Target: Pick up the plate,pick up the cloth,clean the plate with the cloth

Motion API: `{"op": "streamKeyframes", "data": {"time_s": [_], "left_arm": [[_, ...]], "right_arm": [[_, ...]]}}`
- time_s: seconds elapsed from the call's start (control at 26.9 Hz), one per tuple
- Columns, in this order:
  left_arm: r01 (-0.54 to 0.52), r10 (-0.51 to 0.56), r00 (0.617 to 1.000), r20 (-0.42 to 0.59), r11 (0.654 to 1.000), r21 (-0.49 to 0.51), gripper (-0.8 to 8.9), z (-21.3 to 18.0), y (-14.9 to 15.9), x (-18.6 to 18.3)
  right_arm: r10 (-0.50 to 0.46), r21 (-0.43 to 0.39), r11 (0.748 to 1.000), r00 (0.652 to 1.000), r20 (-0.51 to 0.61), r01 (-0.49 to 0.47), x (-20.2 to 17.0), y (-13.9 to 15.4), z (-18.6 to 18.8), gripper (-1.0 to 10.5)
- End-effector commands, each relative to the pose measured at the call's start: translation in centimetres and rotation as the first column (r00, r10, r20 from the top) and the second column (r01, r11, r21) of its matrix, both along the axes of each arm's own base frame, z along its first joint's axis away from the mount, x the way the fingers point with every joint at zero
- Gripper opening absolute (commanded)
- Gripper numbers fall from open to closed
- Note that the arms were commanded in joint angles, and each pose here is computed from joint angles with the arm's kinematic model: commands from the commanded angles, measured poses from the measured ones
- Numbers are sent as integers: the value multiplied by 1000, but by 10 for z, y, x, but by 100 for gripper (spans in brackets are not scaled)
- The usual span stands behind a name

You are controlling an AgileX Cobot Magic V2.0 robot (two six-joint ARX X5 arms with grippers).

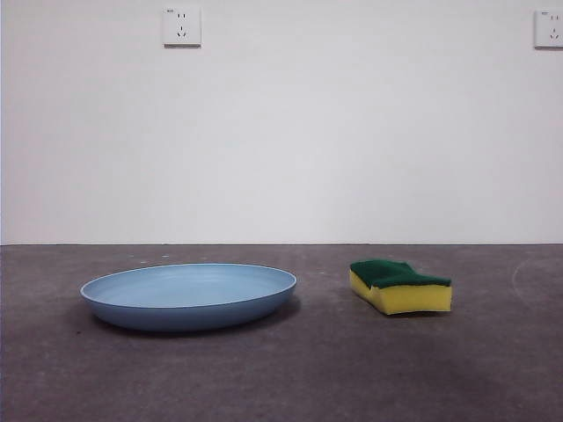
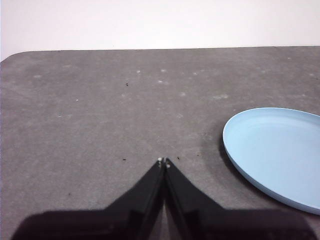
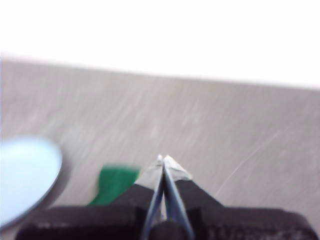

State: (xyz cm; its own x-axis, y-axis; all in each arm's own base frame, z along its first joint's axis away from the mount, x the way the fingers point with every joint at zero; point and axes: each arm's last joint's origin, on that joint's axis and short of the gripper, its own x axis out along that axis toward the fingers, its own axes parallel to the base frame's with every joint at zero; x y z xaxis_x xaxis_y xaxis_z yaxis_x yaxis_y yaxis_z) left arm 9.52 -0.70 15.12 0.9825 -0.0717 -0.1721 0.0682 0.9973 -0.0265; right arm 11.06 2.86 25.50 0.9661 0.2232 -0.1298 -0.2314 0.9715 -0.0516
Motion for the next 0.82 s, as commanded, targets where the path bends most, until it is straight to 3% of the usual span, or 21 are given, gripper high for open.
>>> {"op": "streamKeyframes", "data": {"time_s": [0.04,0.33,0.67,0.82], "left_arm": [[-2,2,1000,-10,1000,-5,-3,-4,0,1],[-2,2,1000,-10,1000,-5,-3,-4,0,1],[-2,2,1000,-10,1000,-5,-3,-4,0,1],[-2,2,1000,-10,1000,-5,-3,-4,0,1]], "right_arm": [[-33,-2,999,998,44,33,-6,-6,-24,1],[-65,36,997,998,-5,65,-12,-10,-88,1],[-61,51,997,997,-55,63,-16,-11,-107,1],[-49,111,992,996,-75,57,-16,-10,-107,1]]}}
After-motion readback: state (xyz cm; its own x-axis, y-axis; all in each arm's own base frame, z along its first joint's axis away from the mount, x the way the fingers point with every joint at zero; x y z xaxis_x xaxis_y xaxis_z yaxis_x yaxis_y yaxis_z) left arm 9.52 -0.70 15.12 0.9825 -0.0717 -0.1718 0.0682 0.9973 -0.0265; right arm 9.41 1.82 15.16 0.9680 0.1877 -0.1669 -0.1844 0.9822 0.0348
